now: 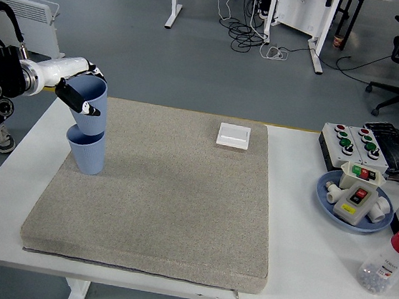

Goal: Push cup pick cup insert cup

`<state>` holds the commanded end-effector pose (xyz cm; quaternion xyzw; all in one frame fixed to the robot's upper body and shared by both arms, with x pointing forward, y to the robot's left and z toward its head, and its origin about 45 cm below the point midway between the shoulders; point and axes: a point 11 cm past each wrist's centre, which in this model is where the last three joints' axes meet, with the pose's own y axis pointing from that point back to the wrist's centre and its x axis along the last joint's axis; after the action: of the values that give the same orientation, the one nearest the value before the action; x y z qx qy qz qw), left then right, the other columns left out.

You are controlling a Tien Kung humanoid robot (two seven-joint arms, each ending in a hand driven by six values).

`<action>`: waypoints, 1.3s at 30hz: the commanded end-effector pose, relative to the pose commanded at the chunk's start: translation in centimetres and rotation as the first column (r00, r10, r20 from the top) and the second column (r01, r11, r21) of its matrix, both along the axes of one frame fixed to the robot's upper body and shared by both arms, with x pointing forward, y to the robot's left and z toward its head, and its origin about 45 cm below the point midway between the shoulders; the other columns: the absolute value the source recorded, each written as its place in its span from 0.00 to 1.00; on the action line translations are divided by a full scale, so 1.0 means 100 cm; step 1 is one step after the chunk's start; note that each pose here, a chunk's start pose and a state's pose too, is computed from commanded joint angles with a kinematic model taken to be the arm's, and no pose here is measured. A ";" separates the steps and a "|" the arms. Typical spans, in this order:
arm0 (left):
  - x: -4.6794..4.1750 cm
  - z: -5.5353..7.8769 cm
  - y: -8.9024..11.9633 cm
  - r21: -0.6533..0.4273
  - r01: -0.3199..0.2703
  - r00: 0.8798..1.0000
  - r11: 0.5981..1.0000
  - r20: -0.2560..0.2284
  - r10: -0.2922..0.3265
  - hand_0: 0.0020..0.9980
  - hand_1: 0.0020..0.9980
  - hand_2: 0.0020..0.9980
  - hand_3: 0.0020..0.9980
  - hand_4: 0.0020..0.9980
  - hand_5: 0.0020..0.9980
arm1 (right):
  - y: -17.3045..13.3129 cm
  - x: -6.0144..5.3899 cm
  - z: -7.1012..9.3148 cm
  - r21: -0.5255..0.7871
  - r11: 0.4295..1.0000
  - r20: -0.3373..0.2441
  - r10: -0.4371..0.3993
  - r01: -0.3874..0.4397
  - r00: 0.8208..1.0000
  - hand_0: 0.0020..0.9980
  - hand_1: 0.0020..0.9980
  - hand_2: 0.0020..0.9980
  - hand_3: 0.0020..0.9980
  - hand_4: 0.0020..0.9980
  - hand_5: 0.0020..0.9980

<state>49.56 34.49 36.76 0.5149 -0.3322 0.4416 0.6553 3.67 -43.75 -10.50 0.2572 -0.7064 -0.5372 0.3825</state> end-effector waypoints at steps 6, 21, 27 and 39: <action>0.0011 -0.005 0.003 0.008 -0.008 1.000 1.000 -0.012 0.008 0.50 0.52 0.52 0.44 0.37 0.00 | 0.000 -0.001 0.000 0.000 1.000 -0.001 0.001 -0.001 1.000 0.73 0.65 0.65 0.58 0.13 0.48; 0.0049 -0.018 0.012 -0.014 -0.016 1.000 1.000 -0.014 0.016 0.50 0.53 0.53 0.45 0.42 0.00 | 0.000 0.002 0.000 0.001 1.000 0.003 0.002 -0.002 1.000 0.73 0.65 0.65 0.58 0.13 0.48; 0.0055 -0.023 0.017 -0.022 -0.032 0.999 0.999 -0.025 0.032 0.47 0.56 0.56 0.48 0.54 0.00 | 0.000 0.002 0.000 0.001 1.000 0.004 0.002 -0.002 1.000 0.73 0.65 0.65 0.58 0.13 0.48; 0.0060 -0.032 0.018 -0.043 -0.036 0.999 0.998 -0.037 0.034 0.66 0.76 0.90 0.82 0.92 0.38 | 0.000 0.004 0.000 0.001 1.000 0.006 0.004 -0.004 1.000 0.73 0.65 0.65 0.58 0.13 0.48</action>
<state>50.16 36.31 33.54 0.5142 -0.3013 0.4507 0.6645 4.06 -43.76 -10.45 0.2604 -0.7069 -0.5359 0.3811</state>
